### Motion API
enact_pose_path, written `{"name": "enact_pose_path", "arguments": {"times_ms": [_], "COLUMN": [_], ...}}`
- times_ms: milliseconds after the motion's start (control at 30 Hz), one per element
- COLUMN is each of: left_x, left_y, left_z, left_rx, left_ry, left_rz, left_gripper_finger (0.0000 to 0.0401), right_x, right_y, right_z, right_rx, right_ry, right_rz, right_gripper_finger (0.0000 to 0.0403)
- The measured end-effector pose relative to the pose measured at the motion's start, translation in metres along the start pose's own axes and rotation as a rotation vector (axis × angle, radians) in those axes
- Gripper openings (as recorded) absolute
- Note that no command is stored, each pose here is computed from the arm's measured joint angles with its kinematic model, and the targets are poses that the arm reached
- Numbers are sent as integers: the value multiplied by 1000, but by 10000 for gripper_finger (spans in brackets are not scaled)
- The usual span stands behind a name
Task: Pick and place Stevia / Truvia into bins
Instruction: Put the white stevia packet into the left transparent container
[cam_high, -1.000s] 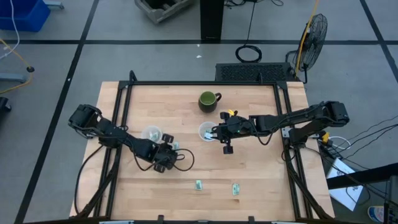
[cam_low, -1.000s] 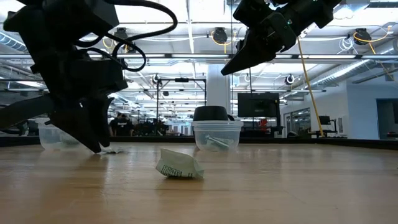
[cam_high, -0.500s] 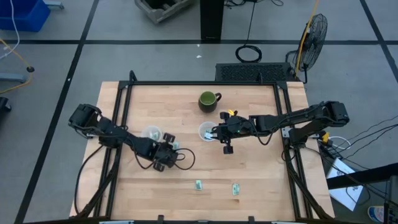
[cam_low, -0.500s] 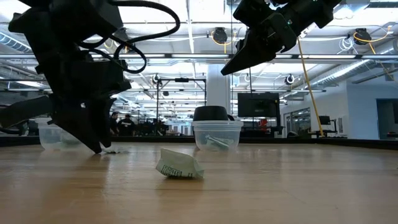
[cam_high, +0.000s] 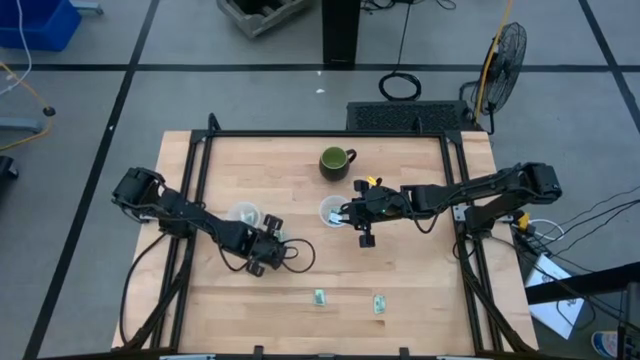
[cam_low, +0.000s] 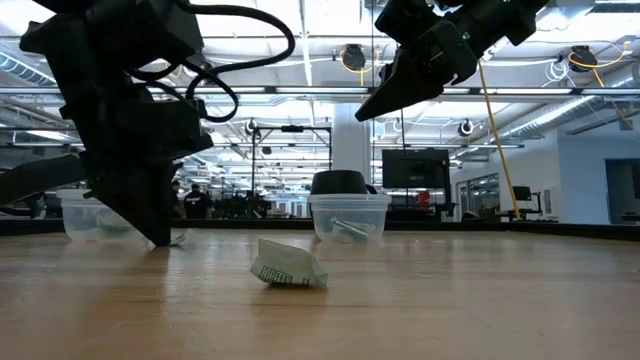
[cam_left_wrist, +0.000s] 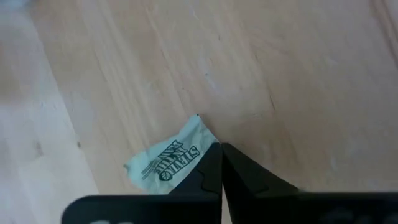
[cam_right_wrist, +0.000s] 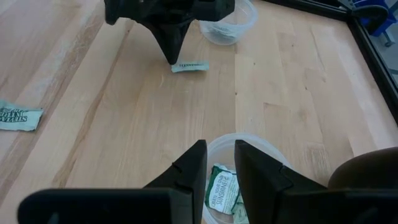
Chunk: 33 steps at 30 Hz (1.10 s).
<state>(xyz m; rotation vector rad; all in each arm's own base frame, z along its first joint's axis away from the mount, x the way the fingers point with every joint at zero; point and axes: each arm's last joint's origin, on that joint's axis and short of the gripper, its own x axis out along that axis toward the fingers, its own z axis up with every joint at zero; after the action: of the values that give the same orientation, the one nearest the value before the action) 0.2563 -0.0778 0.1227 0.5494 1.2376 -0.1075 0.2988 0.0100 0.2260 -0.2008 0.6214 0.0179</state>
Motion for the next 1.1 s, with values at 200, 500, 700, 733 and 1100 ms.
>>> {"name": "enact_pose_path", "arguments": {"times_ms": [200,500,700,733,1100], "left_x": [-34,-112,-136,-137,-113], "left_y": [12,40,42,41,21], "left_z": [14,0,-37,-42,-57], "left_rx": [-24,-135,-291,-333,-446], "left_ry": [-111,-122,35,74,158], "left_rz": [176,325,247,219,102], "left_gripper_finger": [5,3,2,2,1], "right_x": [0,0,0,0,0], "right_y": [0,0,0,0,0], "right_z": [0,0,0,0,0], "right_rx": [0,0,0,0,0], "right_ry": [0,1,3,3,2], "right_rz": [0,0,1,1,0], "right_gripper_finger": [75,75,75,75,75]}}
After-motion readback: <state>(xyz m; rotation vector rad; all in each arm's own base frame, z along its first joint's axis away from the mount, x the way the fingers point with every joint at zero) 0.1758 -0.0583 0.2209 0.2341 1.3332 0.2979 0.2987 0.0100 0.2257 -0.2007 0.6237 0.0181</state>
